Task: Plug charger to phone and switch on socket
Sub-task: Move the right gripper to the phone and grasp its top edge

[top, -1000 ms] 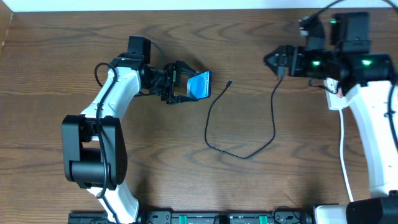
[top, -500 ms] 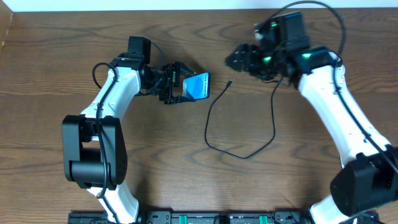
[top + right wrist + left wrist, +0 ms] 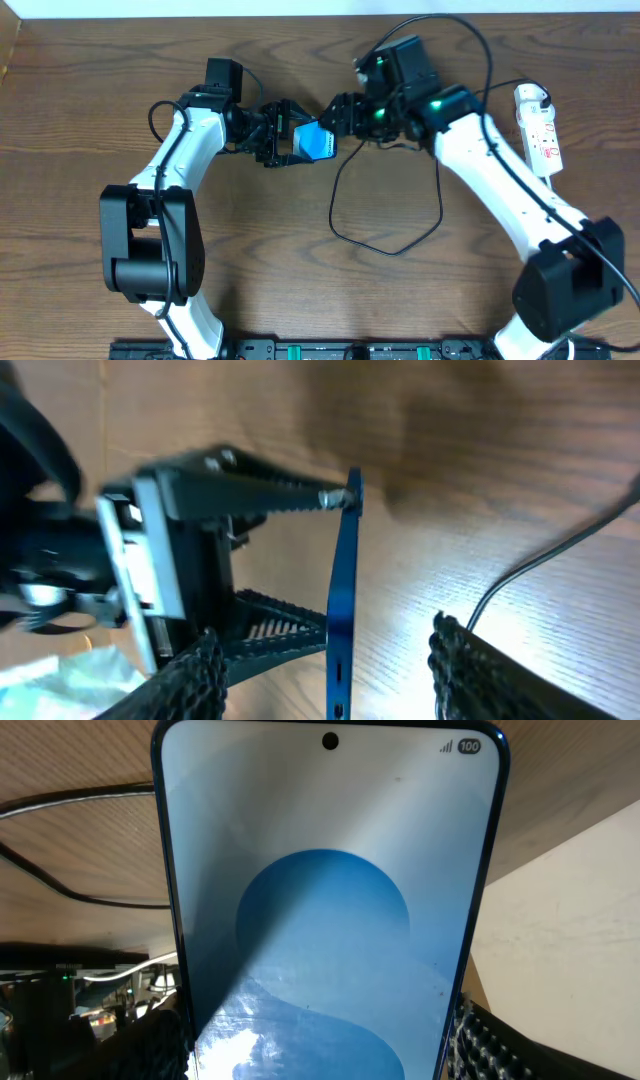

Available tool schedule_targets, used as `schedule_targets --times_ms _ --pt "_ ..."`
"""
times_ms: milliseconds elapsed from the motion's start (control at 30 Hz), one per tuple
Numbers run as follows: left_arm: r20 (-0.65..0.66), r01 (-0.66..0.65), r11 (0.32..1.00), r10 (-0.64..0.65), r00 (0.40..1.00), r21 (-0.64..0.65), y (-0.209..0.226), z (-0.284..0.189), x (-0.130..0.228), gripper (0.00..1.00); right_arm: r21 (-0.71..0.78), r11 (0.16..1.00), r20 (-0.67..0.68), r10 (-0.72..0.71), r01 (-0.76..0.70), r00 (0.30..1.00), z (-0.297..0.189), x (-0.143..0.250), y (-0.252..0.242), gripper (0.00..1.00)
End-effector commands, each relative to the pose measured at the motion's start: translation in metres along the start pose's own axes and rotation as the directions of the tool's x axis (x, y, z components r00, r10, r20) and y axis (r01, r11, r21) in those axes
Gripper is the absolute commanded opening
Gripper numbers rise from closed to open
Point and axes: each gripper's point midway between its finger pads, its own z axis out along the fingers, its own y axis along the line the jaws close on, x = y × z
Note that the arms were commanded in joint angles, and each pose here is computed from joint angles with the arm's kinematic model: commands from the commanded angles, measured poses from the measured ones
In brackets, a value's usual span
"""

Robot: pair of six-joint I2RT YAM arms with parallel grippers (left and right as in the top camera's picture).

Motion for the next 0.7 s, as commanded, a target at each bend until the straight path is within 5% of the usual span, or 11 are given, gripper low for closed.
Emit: schedule_targets --times_ms 0,667 --pt "-0.017 -0.030 0.999 0.030 0.999 0.035 -0.010 -0.011 0.016 0.73 0.028 0.998 -0.017 -0.050 0.050 0.999 0.014 0.005 0.000 0.59" --pt "-0.029 -0.029 0.999 0.030 0.999 0.034 -0.010 -0.011 0.018 0.74 0.127 0.986 0.023 -0.109 0.105 0.994 0.031 0.009 0.001 0.19"
